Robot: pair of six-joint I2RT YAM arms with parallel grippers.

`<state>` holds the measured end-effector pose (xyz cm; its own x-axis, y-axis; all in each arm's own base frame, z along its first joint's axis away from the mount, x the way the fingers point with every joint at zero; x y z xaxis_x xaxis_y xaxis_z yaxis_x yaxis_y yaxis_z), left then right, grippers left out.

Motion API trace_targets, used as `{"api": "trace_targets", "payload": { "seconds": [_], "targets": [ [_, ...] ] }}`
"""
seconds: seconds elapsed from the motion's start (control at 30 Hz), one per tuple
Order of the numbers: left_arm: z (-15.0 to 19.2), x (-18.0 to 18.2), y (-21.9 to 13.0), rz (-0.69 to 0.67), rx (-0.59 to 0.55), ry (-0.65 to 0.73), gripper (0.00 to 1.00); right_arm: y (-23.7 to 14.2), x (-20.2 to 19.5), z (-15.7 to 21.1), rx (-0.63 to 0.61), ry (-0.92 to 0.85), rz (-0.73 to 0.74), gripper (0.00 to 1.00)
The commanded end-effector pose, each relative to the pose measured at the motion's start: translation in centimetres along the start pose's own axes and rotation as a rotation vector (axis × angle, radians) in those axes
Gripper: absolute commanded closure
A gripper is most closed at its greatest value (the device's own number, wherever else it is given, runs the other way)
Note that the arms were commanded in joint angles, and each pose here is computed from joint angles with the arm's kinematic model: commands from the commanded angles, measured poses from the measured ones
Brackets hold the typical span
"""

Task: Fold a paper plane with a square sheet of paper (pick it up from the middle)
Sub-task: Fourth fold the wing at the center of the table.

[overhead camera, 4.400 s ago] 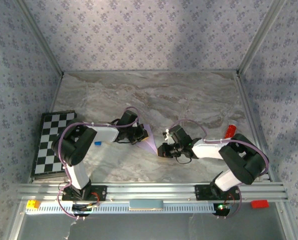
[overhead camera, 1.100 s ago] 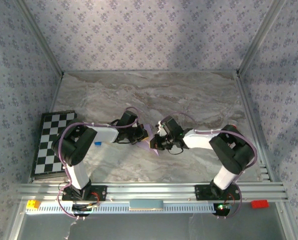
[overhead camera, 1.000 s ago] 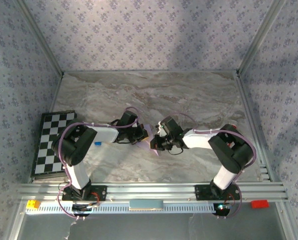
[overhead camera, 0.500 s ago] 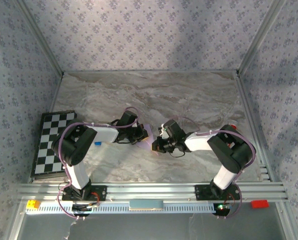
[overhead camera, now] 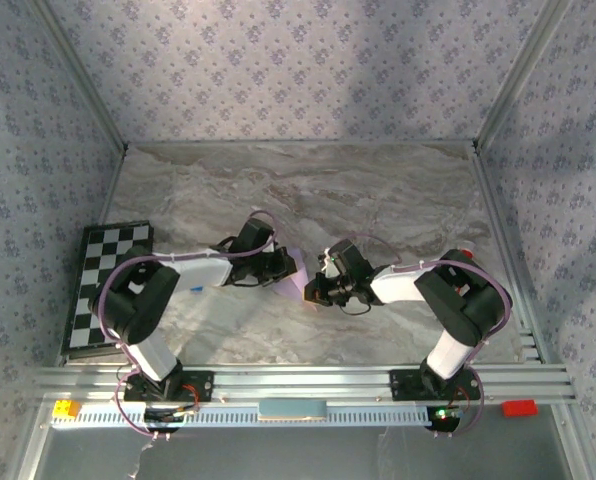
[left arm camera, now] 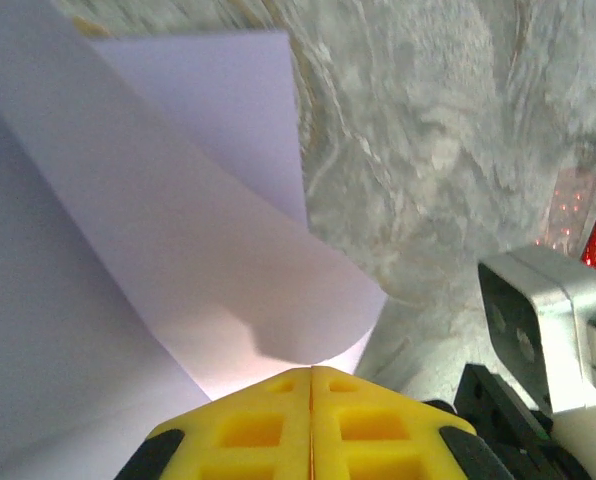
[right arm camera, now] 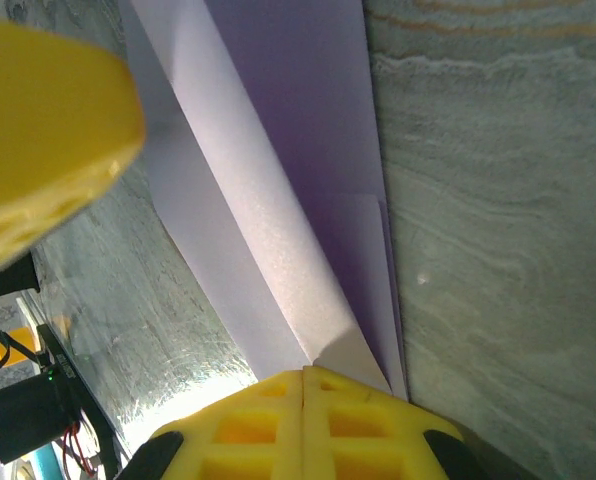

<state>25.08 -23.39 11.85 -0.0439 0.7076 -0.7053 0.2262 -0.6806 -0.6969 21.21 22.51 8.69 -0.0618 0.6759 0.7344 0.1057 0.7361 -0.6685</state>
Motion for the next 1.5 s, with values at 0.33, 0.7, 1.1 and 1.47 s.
{"api": "trace_targets", "payload": {
  "seconds": [0.33, 0.7, 1.1, 1.47],
  "targets": [
    [0.1, 1.1, 2.2, -0.045, 0.026, -0.01, 0.94, 0.3, -2.8, 1.3, 0.05, 0.083, 0.111, 1.0],
    [1.1, 3.5, 1.6, -0.182, 0.034, -0.056, 0.99, -1.5, 1.2, -0.5, -0.015, -0.008, -0.008, 0.99],
    [0.9, 3.3, 1.7, -0.158, 0.04, -0.048, 0.99, 0.6, 0.8, -2.3, 0.002, 0.022, 0.067, 0.97],
    [0.2, 1.3, 1.2, -0.053, 0.033, -0.012, 0.97, 1.2, -3.1, 0.5, 0.047, 0.108, 0.145, 1.0]
  ]
}}
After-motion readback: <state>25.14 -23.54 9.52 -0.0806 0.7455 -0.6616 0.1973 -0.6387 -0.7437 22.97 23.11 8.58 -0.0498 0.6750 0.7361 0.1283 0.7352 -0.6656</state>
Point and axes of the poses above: each hand's point on the last joint's axis, 136 mm out from that joint toward the fingers, its own y axis out along the fingers, its own x axis along the line the jaws close on, z = x × y, the point moved 10 cm from there along -y, back along the fingers, and after that the axes turned 1 degree about y, right-handed, at the moved point
